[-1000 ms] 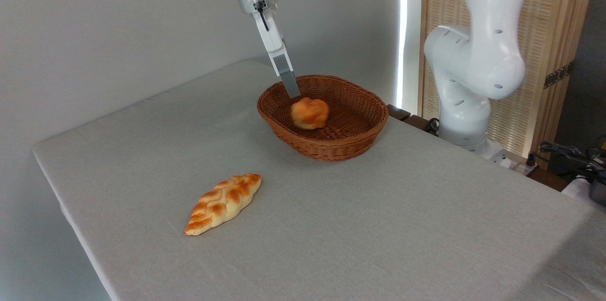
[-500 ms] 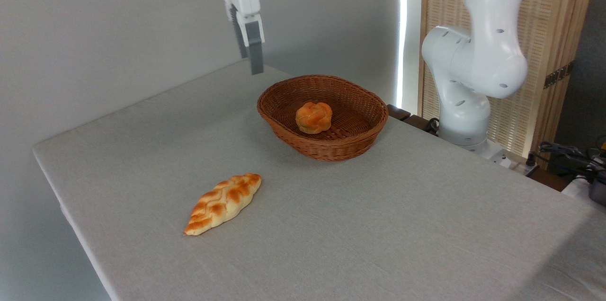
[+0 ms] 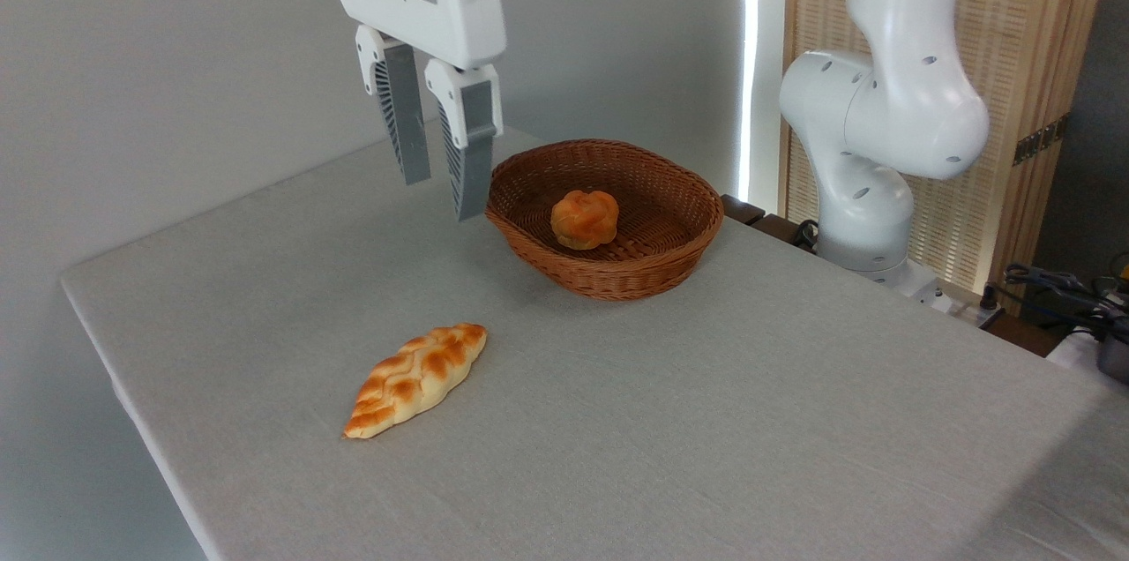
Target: Put bread into the basket
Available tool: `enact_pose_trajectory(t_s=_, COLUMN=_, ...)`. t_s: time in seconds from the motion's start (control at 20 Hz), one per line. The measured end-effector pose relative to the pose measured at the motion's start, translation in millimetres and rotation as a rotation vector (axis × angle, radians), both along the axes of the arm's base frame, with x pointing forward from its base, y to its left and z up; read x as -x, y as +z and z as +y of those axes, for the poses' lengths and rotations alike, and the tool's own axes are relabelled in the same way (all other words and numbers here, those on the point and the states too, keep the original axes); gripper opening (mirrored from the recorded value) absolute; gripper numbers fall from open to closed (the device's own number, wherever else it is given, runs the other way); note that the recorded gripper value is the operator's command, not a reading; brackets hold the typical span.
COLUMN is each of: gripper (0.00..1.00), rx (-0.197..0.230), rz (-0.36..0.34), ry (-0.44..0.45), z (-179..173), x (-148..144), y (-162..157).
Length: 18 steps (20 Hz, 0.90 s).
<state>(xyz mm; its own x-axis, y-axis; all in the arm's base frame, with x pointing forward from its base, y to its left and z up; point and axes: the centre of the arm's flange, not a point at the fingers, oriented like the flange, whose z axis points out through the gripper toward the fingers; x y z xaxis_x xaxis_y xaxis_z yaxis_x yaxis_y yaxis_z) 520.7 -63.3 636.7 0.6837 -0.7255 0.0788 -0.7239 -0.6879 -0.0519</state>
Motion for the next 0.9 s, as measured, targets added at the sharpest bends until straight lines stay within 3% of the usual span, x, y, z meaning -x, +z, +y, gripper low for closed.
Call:
enact_pose_trajectory(t_s=0.3, gripper=1.00, rx=0.006, rz=-0.027, ry=0.007, z=1.6, x=-17.6, y=11.3)
enact_pose_trajectory(t_s=0.9, gripper=1.00, rx=0.001, rz=0.023, ry=0.015, z=-2.8, x=-15.1, y=6.8)
